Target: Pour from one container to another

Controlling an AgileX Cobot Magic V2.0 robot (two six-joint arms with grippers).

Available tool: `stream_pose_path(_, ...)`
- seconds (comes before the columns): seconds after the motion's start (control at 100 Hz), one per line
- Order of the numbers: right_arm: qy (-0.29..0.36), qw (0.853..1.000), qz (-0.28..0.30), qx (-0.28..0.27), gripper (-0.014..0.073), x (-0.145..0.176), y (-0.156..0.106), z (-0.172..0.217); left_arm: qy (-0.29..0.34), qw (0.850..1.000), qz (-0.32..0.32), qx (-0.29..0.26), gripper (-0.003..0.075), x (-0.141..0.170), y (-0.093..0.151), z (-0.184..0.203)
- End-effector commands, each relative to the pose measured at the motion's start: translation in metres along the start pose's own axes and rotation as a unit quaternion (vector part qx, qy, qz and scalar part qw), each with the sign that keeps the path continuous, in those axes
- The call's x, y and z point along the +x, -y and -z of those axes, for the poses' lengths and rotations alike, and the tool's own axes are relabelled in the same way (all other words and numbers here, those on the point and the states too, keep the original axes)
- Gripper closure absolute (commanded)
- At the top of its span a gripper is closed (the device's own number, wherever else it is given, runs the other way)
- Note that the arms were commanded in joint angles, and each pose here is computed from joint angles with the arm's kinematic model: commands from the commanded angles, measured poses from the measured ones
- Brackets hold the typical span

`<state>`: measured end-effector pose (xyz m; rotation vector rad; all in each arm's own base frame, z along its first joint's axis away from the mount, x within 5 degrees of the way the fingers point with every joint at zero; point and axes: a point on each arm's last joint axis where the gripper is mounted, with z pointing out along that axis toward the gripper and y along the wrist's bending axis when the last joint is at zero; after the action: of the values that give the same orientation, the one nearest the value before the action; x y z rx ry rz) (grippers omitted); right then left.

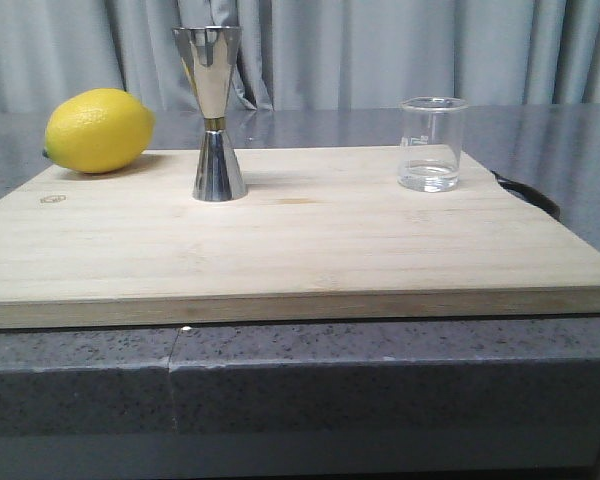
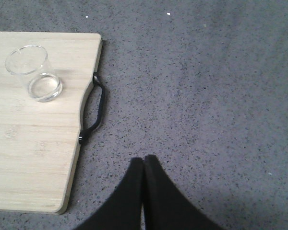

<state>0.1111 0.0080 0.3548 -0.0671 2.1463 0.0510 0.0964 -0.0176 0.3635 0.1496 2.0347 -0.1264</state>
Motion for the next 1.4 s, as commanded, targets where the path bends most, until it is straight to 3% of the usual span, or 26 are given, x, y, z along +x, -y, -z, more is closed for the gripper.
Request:
stream_pose_path(0.0,0.05,0.999,-0.002,0.003,0.0665,-0.013,0.001,0.006,0.045,0.999,0.009,0.006,0.0739,-0.012,0.001,0.003)
stream_pose_path(0.39,0.05,0.999,-0.002,0.003,0.0665,-0.013,0.001,0.006,0.071,0.997,0.014,-0.007,0.0739,-0.005,-0.002,0.012)
stream_pose_path(0.61,0.05,0.999,-0.002,0.003,0.0665,-0.013,0.001,0.006,0.161,0.984,0.019,-0.066,0.0739,0.054,-0.012,0.008)
stream_pose_path(0.82,0.05,0.999,-0.002,0.003,0.0665,-0.013,0.001,0.006,0.251,0.966,0.019,-0.061,0.0739,0.118,-0.012,-0.009)
stream_pose_path(0.96,0.05,0.999,-0.002,0.003,0.0665,-0.013,0.001,0.006,0.289,0.955,0.016,-0.058,0.0739,0.141,-0.011,-0.018)
stream_pose_path(1.39,0.047,0.999,-0.002,0.003,0.0665,-0.012,0.001,0.006,0.323,0.945,0.011,-0.055,0.0739,0.149,-0.011,-0.024)
